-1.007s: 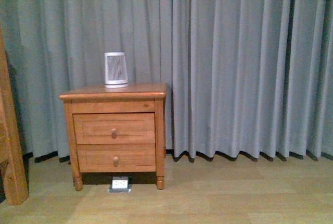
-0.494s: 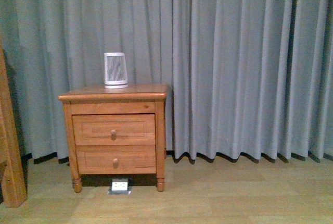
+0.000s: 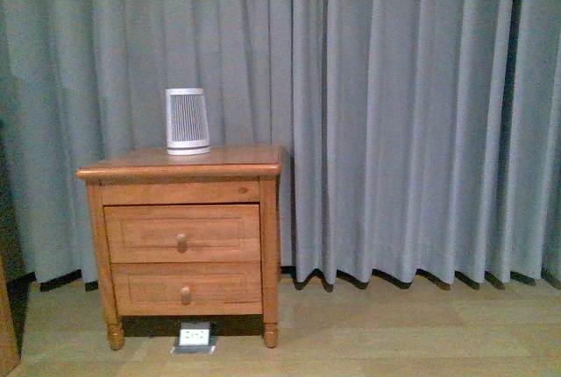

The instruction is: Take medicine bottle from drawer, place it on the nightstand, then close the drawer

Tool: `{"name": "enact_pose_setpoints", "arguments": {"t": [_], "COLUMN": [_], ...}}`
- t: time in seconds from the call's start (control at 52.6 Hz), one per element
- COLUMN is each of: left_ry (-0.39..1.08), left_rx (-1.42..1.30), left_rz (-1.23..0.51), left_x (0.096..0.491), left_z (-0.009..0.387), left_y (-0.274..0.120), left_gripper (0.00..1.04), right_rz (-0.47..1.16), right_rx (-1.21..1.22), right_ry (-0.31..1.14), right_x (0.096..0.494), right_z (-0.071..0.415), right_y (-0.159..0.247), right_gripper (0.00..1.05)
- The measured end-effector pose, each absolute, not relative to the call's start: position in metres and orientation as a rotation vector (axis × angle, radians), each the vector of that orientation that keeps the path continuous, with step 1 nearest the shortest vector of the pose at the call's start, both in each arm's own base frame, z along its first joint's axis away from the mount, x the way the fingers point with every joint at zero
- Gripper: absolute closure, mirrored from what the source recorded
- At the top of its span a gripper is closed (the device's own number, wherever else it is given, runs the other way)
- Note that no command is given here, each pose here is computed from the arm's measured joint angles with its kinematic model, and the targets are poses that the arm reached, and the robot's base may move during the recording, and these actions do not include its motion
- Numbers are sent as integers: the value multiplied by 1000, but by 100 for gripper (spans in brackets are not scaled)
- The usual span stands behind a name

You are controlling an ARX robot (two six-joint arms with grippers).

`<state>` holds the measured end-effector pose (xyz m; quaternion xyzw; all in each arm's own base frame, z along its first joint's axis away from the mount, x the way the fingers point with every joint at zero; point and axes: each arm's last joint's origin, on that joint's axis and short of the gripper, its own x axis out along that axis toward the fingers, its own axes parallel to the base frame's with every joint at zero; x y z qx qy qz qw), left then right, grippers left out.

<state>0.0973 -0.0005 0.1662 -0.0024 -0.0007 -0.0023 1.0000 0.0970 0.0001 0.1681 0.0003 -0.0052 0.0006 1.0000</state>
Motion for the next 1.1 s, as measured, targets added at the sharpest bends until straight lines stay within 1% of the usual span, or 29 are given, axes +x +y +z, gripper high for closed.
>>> {"name": "enact_pose_setpoints", "arguments": {"t": [1.102], "left_ry": [-2], "left_rx": [-5], "left_rz": [-5], "left_x": [97], "left_z": [166], "left_y": [0], "left_gripper": [7], "right_rz": [1], "right_rx": [1], "right_ry": [-10], "right_x": [97], "right_z": [168], "right_y": [0], "right_gripper": [7]}}
